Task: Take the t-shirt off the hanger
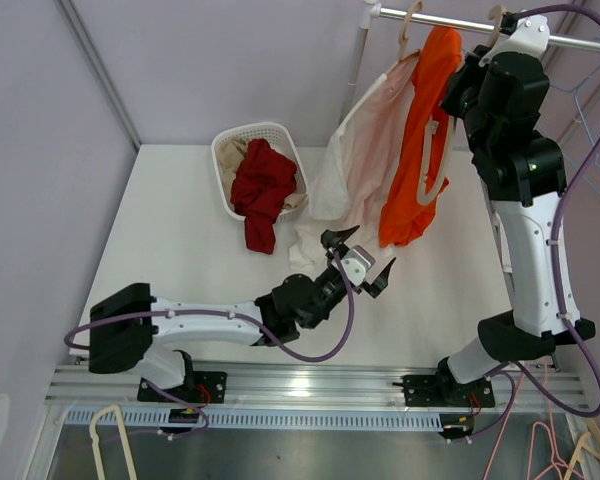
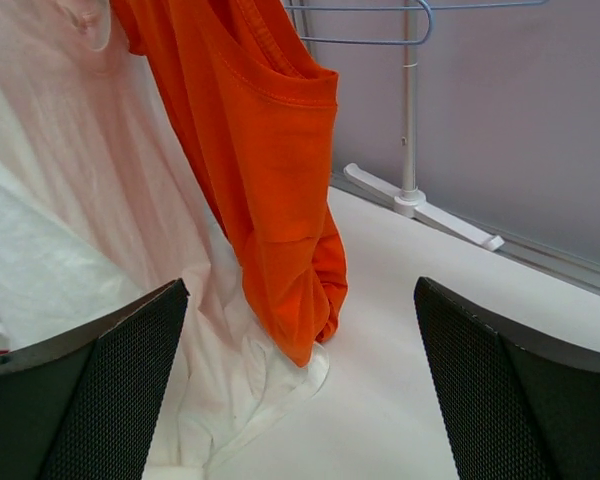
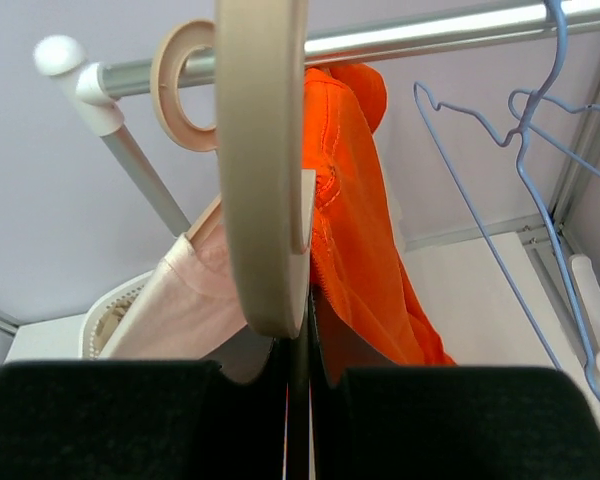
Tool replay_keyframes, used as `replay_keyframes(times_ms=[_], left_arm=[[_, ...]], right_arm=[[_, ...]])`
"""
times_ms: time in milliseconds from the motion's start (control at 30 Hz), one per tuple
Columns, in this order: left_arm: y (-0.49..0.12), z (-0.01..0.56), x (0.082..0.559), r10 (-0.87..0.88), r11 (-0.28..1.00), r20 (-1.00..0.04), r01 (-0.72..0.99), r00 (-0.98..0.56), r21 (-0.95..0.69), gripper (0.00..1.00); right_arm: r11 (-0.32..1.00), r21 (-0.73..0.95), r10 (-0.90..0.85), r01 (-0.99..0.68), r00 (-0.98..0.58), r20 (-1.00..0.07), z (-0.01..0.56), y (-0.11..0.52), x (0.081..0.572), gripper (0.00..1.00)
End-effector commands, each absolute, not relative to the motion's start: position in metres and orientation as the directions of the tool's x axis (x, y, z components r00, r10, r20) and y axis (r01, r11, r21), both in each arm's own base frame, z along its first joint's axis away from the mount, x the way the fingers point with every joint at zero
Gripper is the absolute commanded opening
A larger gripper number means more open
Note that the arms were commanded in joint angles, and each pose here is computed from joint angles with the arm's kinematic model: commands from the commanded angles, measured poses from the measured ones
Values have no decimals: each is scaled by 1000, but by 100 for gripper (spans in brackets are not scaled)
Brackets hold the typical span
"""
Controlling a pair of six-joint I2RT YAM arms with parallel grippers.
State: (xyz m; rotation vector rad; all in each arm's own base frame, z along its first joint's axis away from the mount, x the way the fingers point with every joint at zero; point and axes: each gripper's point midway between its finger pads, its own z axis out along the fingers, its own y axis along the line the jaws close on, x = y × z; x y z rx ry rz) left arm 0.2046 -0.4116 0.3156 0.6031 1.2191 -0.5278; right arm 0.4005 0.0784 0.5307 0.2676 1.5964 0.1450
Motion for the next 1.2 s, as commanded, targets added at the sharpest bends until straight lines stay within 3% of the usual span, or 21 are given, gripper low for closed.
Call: replay_keyframes(times_ms=[0, 167, 233, 600, 1167], left_arm=[[-433, 338, 204, -190, 682, -933, 725, 305, 98, 100], [-448, 334, 214, -253, 706, -884, 700, 394, 110, 100], [-459, 312, 223, -224, 699, -896, 704, 383, 126, 99], [-486, 322, 254, -196, 749, -859, 638, 473, 180, 100], [-531, 330, 321, -147, 736, -872, 640, 466, 219, 93]], right_arm=[[948, 318, 315, 11, 120, -942, 583, 74, 369, 0], [943, 332, 331, -11, 127, -935, 593, 72, 350, 0], [941, 339, 339, -22, 125, -933, 594, 73, 345, 0], [928, 360, 368, -93, 102, -924, 598, 84, 328, 0], [919, 361, 373, -161, 52, -926, 595, 114, 319, 0]])
